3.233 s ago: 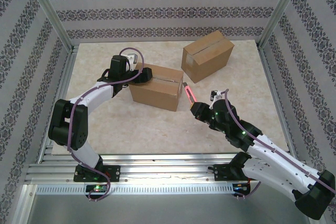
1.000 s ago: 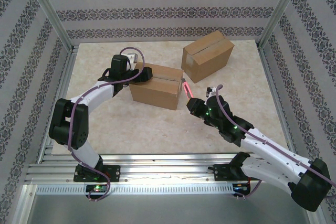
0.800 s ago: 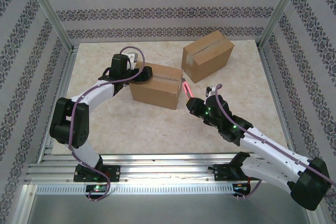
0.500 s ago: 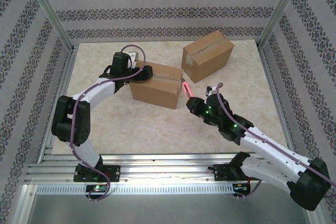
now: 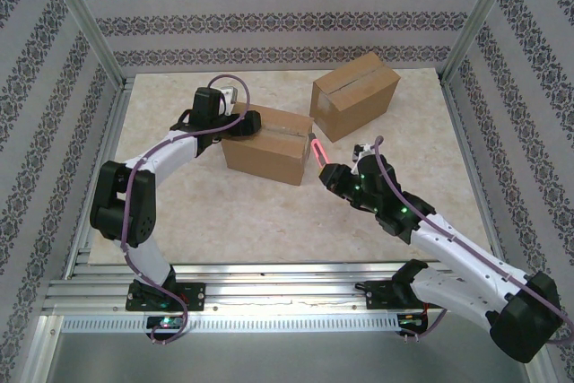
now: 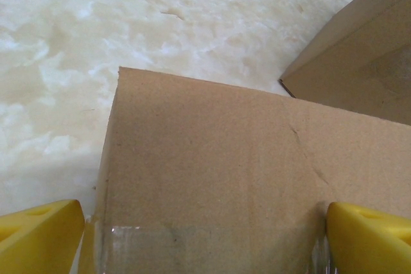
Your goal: Unpack the express box
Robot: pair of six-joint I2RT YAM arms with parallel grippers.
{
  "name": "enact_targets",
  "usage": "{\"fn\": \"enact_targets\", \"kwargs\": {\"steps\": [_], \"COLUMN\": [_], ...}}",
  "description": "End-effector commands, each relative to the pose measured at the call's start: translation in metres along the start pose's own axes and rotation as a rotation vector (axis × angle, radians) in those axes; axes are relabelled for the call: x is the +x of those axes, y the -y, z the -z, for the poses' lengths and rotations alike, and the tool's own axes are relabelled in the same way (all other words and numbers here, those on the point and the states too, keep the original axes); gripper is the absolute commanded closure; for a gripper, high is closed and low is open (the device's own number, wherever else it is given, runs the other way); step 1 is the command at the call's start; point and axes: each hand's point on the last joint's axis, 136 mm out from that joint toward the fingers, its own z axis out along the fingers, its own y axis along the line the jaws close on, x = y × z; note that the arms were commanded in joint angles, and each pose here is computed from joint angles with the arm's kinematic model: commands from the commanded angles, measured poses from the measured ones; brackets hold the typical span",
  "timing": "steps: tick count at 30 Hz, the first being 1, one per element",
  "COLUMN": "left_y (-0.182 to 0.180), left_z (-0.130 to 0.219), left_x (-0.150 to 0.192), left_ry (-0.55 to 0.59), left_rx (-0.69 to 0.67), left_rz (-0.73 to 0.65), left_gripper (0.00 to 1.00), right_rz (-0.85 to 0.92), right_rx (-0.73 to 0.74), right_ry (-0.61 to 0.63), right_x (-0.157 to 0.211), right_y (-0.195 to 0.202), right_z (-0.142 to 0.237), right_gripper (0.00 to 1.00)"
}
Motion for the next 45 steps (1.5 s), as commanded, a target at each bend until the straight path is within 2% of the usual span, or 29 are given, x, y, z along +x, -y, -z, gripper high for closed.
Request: {"fn": "enact_targets", "kwargs": {"steps": [1, 21, 45], "left_y": [-0.054, -0.057, -0.058], "left_z": [-0.020, -0.023, -0.024], "left_x": [0.100, 0.103, 0.105], "left_ry": [-0.307, -0.328, -0.335], "left_rx": [-0.177, -0.189, -0.192], "left_rz": [0.049, 0.049, 0.048], "left_gripper": [0.04, 0.04, 0.05], "right_rz": [-0.012, -0.005, 0.004], "right_rx": [-0.059, -0.051, -0.136], "right_ry": [-0.123, -0.248, -0.358], "right_x": [0.020, 0.043, 0.066], "right_y": [-0.015, -0.011, -0.020], "right_z": [0.000, 0.005, 0.002], "right_gripper": [1.00, 1.00, 1.00]}}
